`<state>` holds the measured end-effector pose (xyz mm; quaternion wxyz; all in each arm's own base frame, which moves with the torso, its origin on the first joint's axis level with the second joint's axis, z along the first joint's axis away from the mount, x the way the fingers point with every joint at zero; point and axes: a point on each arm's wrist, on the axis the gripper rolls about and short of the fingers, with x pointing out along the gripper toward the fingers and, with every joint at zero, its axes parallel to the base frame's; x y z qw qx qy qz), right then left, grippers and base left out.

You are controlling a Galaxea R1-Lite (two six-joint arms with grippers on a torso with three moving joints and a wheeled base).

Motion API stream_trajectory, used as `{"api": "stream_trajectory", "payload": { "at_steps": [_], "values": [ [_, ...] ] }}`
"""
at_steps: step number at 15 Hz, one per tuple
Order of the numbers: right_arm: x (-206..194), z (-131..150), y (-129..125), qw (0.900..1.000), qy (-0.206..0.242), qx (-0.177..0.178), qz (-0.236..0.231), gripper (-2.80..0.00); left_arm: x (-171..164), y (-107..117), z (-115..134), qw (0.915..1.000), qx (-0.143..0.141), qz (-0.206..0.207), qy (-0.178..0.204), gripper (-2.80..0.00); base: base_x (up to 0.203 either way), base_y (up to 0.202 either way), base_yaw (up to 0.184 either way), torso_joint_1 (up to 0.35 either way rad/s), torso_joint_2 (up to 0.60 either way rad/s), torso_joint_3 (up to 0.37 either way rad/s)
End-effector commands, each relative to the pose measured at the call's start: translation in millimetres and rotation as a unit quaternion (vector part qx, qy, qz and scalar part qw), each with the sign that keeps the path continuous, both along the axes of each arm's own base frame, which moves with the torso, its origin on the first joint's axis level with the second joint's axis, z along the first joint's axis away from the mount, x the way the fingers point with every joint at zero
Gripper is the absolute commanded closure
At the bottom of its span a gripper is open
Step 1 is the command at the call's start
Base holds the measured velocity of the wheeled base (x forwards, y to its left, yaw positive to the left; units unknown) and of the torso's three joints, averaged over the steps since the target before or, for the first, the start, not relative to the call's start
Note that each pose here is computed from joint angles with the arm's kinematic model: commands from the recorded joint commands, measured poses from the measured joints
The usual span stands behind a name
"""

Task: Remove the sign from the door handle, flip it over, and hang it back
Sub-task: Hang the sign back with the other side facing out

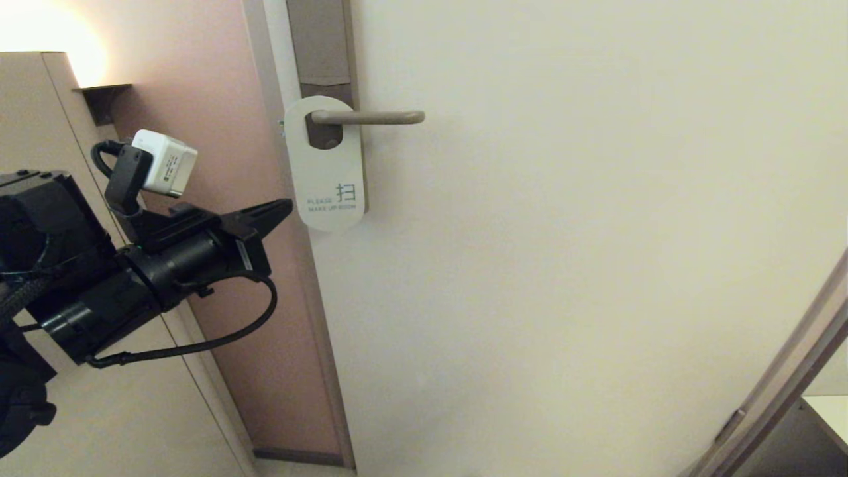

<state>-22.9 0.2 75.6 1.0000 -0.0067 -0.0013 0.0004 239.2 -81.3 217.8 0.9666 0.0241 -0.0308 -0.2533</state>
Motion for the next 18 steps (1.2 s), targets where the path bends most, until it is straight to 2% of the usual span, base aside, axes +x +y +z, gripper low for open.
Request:
{"api": "stream_trajectory", "payload": {
  "at_steps": [1, 5, 9, 15, 18],
  "values": [
    [0.1, 0.1, 0.0, 1.000, 0.001, 0.000, 0.000, 0.00, -4.6, -3.7, 5.1, 0.9999, -0.004, -0.010, -0.011, 0.00, 0.000, 0.000, 0.000, 0.000, 0.00, 0.000],
    [0.1, 0.1, 0.0, 1.000, 0.001, 0.000, 0.000, 0.00, 26.7, -8.2, 6.9, 0.9999, -0.004, 0.001, -0.013, 0.00, 0.000, 0.000, 0.000, 0.000, 0.00, 0.000],
    [0.1, 0.1, 0.0, 1.000, 0.001, 0.000, 0.001, 0.00, 57.7, -2.9, 12.1, 0.9993, -0.008, 0.026, -0.026, 0.00, 0.000, 0.000, 0.000, 0.000, 0.00, 0.000],
    [0.1, 0.0, 0.0, 1.000, 0.001, 0.000, 0.000, 0.00, 71.6, -1.6, 4.8, 0.9992, -0.005, 0.034, -0.017, 0.00, 0.000, 0.000, 0.000, 0.000, 0.00, 0.000],
    [0.1, 0.1, 0.0, 1.000, 0.001, 0.000, 0.000, 0.00, 80.6, 0.5, 8.3, 0.9988, -0.008, 0.040, -0.026, 0.00, 0.000, 0.000, 0.000, 0.000, 0.00, 0.000]
  ]
}}
